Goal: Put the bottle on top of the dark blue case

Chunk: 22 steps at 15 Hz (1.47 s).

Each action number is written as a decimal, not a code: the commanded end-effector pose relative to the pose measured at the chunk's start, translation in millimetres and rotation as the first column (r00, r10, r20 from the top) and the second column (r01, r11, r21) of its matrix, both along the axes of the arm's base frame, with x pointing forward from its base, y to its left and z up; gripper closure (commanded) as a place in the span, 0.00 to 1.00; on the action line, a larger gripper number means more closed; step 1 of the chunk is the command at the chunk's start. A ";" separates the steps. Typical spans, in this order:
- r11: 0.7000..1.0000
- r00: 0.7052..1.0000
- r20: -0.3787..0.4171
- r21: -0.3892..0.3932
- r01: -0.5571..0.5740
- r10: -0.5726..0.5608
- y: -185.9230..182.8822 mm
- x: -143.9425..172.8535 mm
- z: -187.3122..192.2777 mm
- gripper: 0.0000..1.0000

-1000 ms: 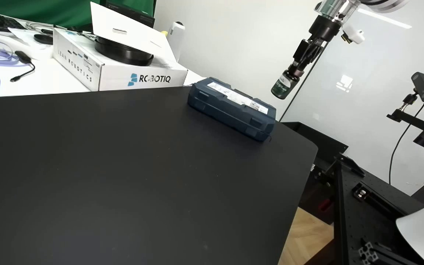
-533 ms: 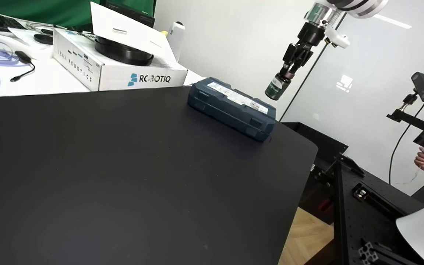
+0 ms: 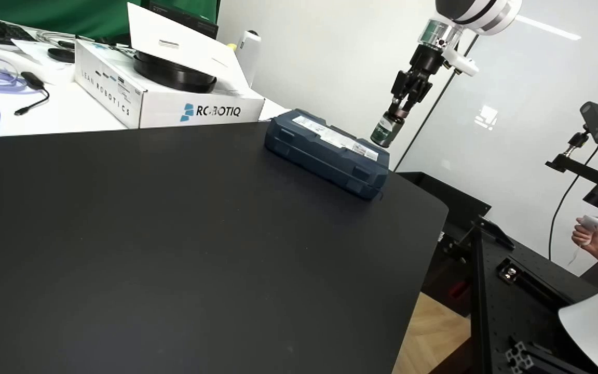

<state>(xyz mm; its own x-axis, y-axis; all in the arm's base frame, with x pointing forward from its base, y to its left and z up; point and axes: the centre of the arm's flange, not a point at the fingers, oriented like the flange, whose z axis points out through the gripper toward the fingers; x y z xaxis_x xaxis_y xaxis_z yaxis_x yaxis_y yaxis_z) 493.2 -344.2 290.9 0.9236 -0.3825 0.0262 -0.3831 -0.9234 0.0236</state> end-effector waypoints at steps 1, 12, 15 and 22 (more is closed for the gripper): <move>1.000 1.000 -0.024 0.025 0.017 -0.017 -26.2 13.0 -14.7 0.64; 1.000 0.999 -0.046 0.017 0.008 -0.008 -40.8 19.0 -42.4 0.15; 1.000 0.999 -0.038 0.025 -0.007 0.008 -30.4 19.5 -28.5 0.02; 0.998 0.998 0.002 0.001 -0.066 0.066 20.9 6.0 59.8 0.00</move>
<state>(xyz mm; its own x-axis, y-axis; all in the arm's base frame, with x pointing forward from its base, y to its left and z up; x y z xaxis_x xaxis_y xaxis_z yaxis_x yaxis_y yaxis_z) 517.5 -350.0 304.1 0.9421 -0.3351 0.0066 -0.3352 -0.9421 0.0127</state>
